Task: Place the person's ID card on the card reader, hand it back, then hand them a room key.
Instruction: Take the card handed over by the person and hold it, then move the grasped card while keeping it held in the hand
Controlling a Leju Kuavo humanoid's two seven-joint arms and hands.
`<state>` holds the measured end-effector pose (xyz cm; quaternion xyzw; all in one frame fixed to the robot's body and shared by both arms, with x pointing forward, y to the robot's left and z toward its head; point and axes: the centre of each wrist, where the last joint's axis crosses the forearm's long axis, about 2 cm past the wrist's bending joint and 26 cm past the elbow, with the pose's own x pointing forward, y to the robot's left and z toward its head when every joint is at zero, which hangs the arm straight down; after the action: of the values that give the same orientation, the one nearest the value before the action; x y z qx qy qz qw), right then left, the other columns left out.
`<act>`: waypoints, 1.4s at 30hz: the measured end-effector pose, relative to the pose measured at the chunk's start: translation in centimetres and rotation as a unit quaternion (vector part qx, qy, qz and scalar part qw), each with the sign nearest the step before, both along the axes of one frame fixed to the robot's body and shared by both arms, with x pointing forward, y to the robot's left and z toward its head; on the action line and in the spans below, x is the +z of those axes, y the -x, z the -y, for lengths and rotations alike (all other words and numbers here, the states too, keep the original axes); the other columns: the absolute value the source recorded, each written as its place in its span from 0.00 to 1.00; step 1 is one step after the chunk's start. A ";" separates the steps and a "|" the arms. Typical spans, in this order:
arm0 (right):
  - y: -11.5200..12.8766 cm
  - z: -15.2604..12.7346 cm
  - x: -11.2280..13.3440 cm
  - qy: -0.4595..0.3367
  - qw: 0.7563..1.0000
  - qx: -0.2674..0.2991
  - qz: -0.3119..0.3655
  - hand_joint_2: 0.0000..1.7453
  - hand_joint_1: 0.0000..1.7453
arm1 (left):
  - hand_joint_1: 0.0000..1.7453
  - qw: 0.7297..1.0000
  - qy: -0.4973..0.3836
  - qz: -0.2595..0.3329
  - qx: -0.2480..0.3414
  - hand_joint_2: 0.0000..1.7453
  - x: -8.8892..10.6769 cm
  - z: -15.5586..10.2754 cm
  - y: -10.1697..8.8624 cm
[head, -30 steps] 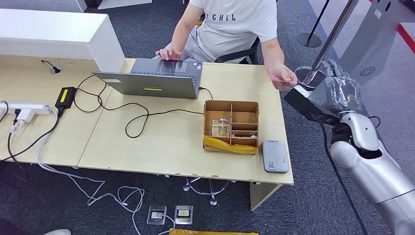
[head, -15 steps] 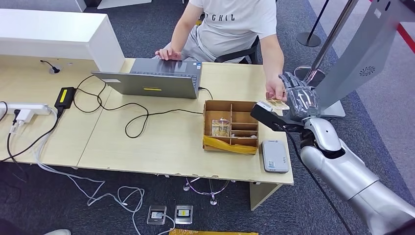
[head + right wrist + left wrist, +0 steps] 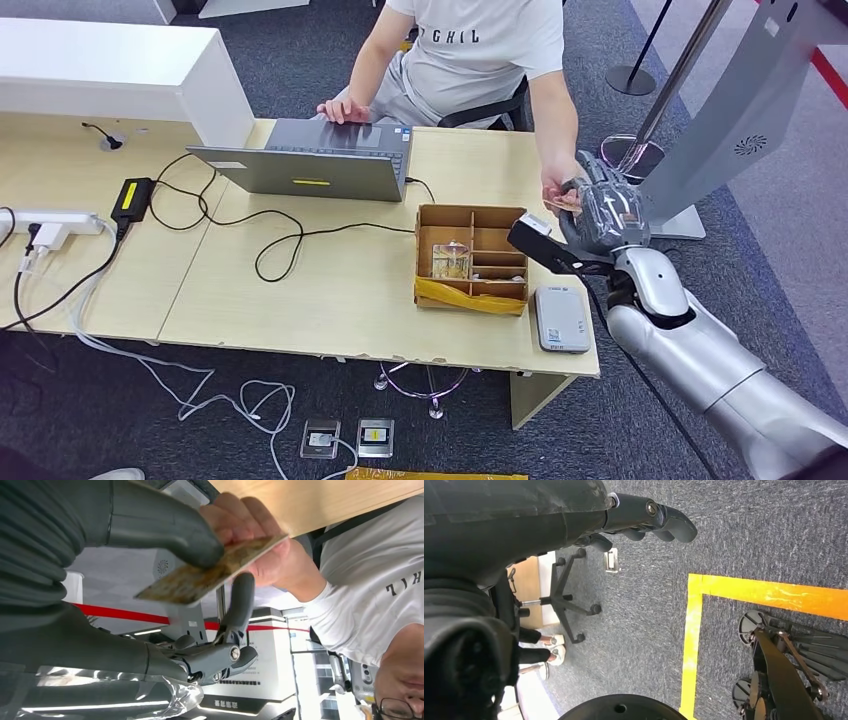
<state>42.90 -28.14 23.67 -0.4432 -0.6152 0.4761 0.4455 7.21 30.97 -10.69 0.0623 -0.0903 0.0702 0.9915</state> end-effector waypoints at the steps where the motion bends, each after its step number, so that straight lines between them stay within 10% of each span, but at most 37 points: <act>1: 0.0 0.0 -0.1 0.001 1.000 0.000 0.000 1.00 1.00 | 0.00 1.000 0.000 0.000 0.000 0.00 0.0 0.0 0.0; 42: 2.7 2.7 -7.6 0.008 0.995 -0.041 -0.092 1.00 1.00 | 0.00 1.000 -0.001 -0.006 -0.006 0.00 0.0 0.4 0.2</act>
<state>40.17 -30.81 16.03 -0.4258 -0.5489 0.5015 0.5157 7.04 30.61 -10.73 0.0629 -0.0844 0.0635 0.9924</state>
